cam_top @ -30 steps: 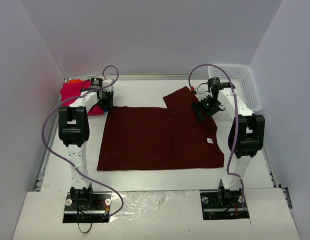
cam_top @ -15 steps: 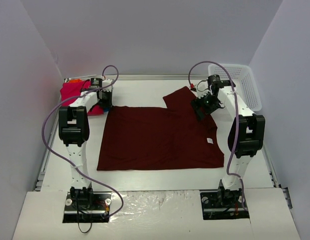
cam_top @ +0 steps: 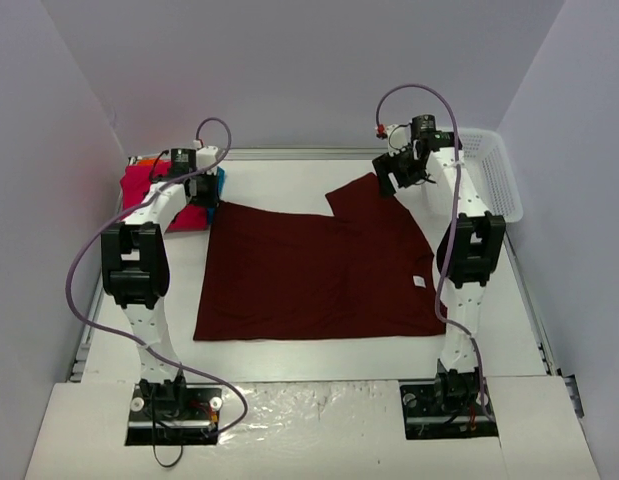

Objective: Fold and stack the t-shirts
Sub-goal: Grap the side of the flattened tshirt furthest away from the robot with both arms

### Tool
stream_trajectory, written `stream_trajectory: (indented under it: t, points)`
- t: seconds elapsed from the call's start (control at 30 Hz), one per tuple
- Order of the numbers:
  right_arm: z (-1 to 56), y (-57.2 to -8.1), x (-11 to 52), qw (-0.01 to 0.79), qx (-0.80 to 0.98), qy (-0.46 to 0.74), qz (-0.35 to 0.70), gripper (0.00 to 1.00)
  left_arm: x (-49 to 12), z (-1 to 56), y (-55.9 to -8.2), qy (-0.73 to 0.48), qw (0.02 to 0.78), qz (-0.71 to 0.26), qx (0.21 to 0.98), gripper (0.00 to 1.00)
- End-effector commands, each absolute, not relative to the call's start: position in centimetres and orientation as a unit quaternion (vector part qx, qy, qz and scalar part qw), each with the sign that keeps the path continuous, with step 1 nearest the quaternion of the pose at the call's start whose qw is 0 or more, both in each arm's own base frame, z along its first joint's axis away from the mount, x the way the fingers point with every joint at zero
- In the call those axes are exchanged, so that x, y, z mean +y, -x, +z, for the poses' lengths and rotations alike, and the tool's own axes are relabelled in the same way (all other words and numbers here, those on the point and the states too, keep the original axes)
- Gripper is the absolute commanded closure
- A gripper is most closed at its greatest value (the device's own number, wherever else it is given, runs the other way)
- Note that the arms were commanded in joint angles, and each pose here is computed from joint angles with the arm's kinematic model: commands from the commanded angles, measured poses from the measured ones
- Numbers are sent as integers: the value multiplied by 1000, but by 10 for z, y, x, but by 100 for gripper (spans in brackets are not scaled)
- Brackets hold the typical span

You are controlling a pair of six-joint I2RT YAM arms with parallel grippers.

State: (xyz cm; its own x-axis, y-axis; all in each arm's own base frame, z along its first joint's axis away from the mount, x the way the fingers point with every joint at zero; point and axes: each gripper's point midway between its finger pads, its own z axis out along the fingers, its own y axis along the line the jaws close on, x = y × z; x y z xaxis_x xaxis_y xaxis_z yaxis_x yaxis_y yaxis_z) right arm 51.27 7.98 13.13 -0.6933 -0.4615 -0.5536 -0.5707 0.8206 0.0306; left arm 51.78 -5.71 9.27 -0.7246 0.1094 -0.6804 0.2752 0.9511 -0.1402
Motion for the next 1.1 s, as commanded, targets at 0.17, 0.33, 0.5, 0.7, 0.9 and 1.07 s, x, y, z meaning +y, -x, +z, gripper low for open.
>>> stream_trajectory:
  t: [0.17,0.33,0.5,0.7,0.9,1.07]
  points:
    - [117,-565,95,309,910,239,137,30,-51,130,-517,-127,404,-96,901,98]
    - [100,-581,98,318,910,227,140,31,-52,124,-513,-130,401,-96,902,98]
    - [82,-600,103,337,905,212,150,30,-51,121,-512,-133,396,-95,903,98]
    - [77,-624,111,370,895,186,165,30,-53,128,-508,-133,403,-98,900,98]
    - [67,-642,110,394,890,164,162,26,-57,138,-506,-136,410,-105,896,98]
    - [55,-650,111,400,889,148,167,24,-58,140,-504,-138,410,-108,895,98]
